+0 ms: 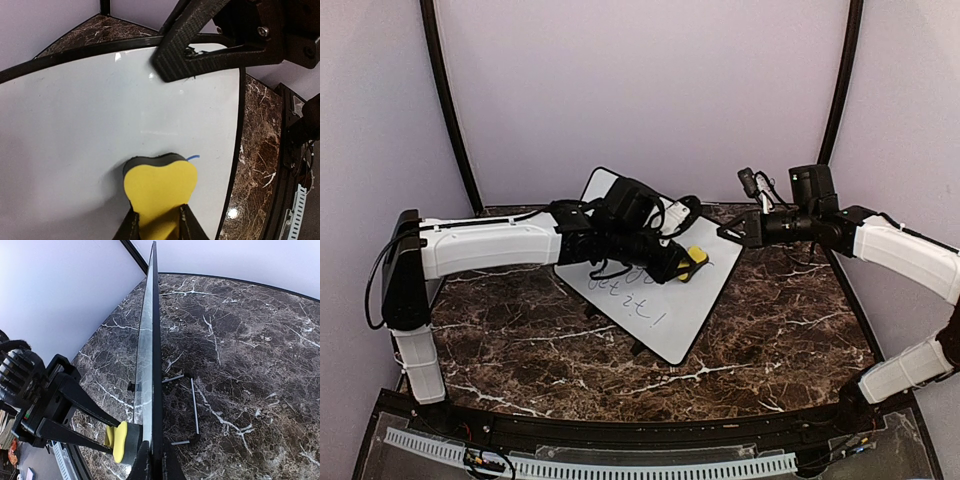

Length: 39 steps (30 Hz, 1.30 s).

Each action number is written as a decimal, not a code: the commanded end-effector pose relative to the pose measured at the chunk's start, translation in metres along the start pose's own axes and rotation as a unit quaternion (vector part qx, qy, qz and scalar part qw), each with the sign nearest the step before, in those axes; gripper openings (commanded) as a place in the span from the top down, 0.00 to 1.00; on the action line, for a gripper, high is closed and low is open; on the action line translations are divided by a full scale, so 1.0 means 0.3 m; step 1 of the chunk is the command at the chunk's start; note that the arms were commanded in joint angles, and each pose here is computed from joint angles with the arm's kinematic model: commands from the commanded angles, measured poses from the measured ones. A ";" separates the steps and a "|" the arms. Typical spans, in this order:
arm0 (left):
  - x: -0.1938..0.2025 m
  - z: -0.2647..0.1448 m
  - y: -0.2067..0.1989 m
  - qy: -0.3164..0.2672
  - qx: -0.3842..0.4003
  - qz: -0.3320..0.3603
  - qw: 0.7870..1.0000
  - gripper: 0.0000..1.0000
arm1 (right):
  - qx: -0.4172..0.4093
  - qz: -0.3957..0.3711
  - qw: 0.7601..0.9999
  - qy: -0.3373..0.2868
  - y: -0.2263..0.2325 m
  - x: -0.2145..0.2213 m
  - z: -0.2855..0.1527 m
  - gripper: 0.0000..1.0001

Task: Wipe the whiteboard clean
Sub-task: Erase the center of the whiteboard.

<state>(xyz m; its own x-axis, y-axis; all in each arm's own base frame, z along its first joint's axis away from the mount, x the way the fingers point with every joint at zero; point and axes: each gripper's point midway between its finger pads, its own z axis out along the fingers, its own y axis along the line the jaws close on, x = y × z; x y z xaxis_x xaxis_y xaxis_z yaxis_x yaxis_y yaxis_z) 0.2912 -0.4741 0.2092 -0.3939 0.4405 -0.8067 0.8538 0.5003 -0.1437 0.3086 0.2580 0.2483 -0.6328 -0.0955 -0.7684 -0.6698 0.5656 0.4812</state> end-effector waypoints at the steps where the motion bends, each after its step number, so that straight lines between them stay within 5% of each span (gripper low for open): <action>1: 0.121 -0.014 0.118 0.041 -0.056 -0.020 0.997 0.89 | -0.054 -0.071 0.996 0.006 0.104 0.017 0.012 1.00; 13: 0.158 0.037 -0.053 0.058 0.006 0.018 0.998 0.89 | -0.054 -0.070 0.996 0.007 0.105 0.017 0.012 1.00; 29: -0.049 0.045 0.054 -0.001 -0.071 0.031 0.997 0.88 | -0.056 -0.070 0.996 0.007 0.107 0.013 0.013 1.00; 39: 0.135 0.053 0.000 0.065 -0.035 0.025 0.997 0.89 | -0.055 -0.070 0.996 0.008 0.104 0.012 0.017 1.00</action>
<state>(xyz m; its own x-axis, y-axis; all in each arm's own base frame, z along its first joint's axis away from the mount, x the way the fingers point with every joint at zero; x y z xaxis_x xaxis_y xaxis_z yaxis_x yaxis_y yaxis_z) 0.2868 -0.4920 0.2175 -0.3304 0.4722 -0.8172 0.8677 0.4927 -0.0661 0.3086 0.2581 0.2482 -0.6329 -0.0957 -0.7683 -0.6695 0.5660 0.4810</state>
